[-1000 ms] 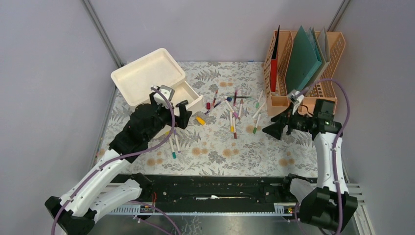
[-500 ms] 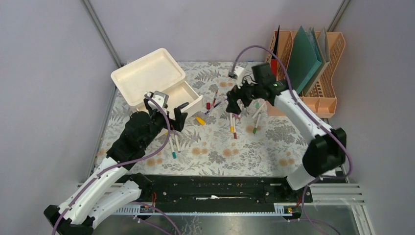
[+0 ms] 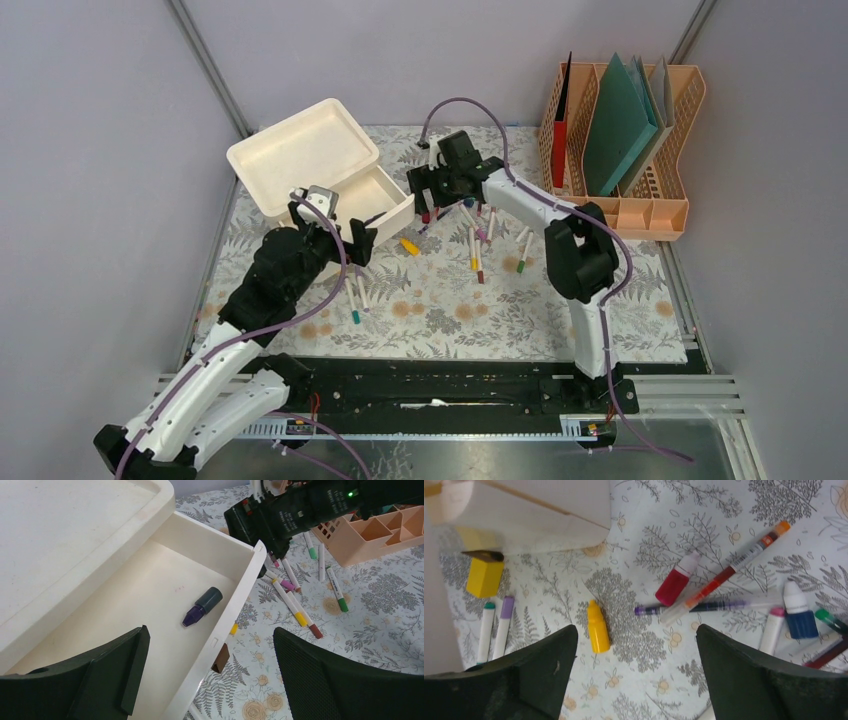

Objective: Organize the desk
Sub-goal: Pick up the pen cap from the center of the board.

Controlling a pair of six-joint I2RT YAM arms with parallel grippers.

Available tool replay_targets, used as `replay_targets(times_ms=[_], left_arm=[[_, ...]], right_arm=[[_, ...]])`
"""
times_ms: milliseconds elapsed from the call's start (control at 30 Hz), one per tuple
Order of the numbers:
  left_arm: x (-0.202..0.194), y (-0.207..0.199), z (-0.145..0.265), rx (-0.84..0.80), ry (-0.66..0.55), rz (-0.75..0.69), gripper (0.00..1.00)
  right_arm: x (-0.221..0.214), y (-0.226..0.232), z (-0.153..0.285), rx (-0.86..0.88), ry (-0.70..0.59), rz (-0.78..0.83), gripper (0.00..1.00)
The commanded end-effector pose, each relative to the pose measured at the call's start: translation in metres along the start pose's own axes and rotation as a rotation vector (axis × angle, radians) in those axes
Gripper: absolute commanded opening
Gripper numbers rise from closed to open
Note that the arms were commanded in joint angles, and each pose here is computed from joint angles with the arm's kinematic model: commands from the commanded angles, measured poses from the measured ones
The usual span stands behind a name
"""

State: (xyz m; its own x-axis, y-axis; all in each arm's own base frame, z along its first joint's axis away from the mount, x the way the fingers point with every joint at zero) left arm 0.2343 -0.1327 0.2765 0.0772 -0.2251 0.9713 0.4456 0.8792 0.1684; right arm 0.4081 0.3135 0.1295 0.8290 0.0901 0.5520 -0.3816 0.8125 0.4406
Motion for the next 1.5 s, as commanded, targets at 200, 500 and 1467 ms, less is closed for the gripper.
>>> replay_targets(times_ms=[200,500,1467], left_arm=[[0.02,0.003,0.002,-0.009,-0.086,0.042,0.99],[0.026,0.005,0.007,-0.003,-0.109,0.055,0.99],[0.029,0.007,0.01,-0.012,-0.121,0.073,0.99]], right_arm=[[0.027,0.001,-0.043,-0.099,-0.096,-0.089,0.63],[0.011,-0.015,-0.068,-0.191,-0.046,-0.061,0.49],[-0.006,-0.018,-0.06,-0.238,-0.008,0.061,0.09]])
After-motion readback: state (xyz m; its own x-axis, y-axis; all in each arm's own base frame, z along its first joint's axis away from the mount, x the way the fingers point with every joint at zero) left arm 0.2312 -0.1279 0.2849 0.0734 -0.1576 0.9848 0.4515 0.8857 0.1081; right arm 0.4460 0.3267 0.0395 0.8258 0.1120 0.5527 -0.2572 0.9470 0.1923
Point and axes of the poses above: each gripper's point midway between its finger pads, its own z axis back along the fingers, its own y axis along the line the jaws close on, x = y × z, the point moved 3 cm from there along z, back along the fingers, and after that the axes turned 15 degrees about -z, right-handed, at the moved point
